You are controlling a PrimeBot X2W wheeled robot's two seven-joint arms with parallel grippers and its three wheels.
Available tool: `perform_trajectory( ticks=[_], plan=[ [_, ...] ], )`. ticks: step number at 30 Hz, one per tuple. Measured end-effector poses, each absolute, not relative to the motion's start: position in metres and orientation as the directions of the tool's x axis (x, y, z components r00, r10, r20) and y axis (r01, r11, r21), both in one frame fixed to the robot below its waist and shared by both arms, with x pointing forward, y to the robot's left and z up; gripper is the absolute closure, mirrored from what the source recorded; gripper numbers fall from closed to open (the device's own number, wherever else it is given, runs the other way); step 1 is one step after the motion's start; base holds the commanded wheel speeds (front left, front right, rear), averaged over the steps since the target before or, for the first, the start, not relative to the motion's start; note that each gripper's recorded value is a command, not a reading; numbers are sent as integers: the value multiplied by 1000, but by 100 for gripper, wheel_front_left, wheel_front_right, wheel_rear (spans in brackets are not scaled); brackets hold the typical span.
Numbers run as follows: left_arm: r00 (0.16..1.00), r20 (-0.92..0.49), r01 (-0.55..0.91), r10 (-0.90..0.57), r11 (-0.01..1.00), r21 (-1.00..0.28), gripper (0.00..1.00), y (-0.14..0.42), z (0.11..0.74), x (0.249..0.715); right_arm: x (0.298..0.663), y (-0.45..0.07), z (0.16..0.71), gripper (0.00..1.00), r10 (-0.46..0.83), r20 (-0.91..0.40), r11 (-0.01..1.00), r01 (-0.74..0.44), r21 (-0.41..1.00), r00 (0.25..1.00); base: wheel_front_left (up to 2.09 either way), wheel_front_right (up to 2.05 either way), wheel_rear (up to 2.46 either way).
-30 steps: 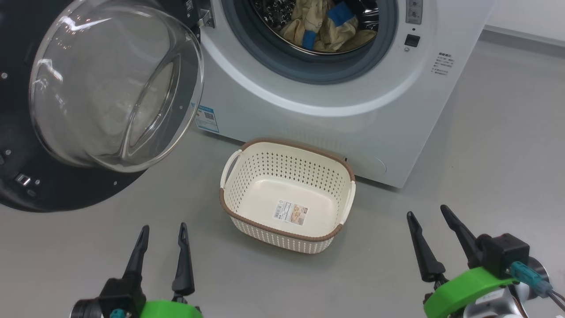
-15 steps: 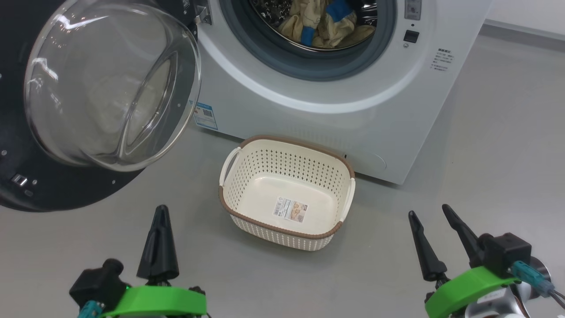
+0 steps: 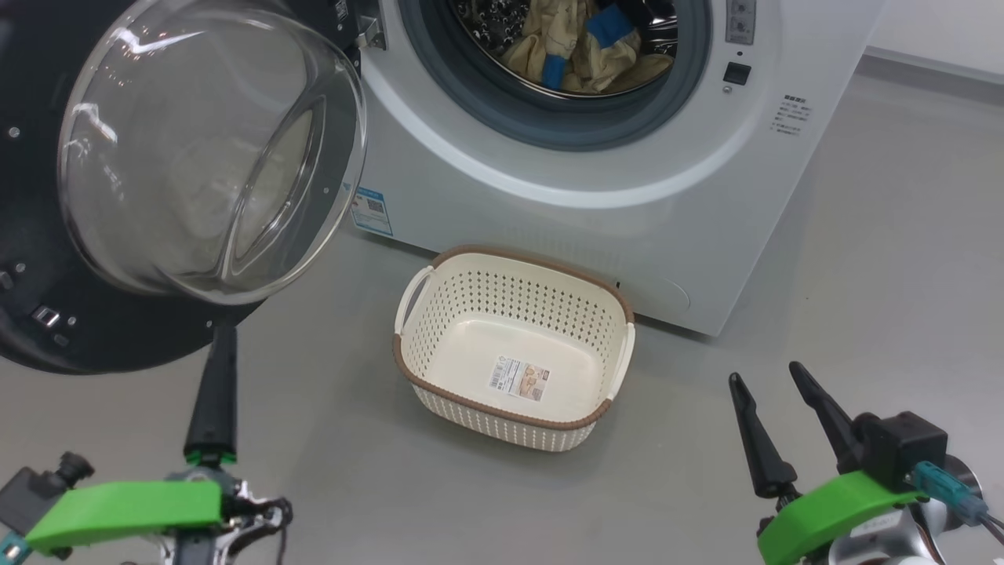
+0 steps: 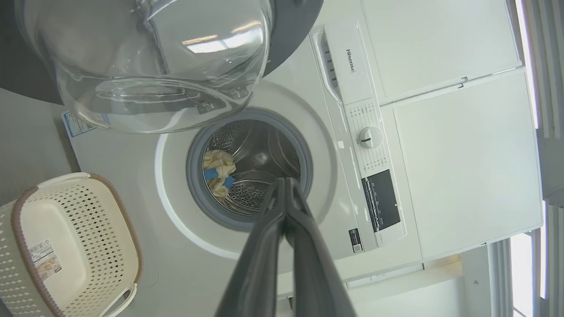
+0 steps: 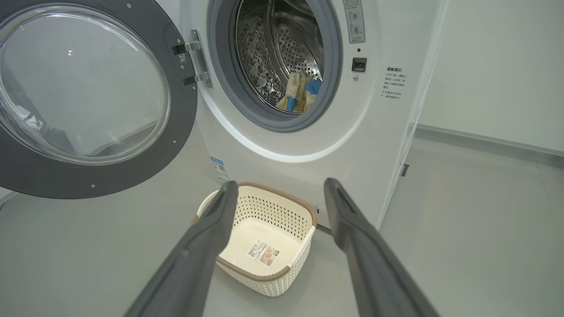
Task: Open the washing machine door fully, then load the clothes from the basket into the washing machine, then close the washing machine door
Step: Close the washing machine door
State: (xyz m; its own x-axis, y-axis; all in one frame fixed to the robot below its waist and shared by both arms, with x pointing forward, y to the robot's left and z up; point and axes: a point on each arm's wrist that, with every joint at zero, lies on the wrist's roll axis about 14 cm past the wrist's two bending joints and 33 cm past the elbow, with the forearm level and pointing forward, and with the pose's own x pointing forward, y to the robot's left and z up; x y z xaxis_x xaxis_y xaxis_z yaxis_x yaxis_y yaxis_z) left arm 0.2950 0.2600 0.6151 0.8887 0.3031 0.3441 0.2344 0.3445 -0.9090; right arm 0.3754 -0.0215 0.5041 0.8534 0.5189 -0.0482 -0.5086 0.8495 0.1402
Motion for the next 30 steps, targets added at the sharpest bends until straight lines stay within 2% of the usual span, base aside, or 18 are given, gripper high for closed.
perform_trajectory(
  ticks=[11, 20, 30],
  plan=[
    [831, 355, 221, 429, 332, -917, 100, 315, 622, 276, 376, -21, 504, 0, 519, -52, 850, -509, 138, 853, 0, 0, 0],
    [741, 362, 191, 566, 339, -921, 100, 383, 630, 264, 378, -22, 505, 0, 518, -55, 851, -507, 139, 854, 0, 0, 0],
    [692, 314, 138, 650, 308, -941, 100, 452, 632, 275, 382, -28, 496, 0, 505, -87, 860, -492, 135, 859, 0, 0, 0]
  ],
)
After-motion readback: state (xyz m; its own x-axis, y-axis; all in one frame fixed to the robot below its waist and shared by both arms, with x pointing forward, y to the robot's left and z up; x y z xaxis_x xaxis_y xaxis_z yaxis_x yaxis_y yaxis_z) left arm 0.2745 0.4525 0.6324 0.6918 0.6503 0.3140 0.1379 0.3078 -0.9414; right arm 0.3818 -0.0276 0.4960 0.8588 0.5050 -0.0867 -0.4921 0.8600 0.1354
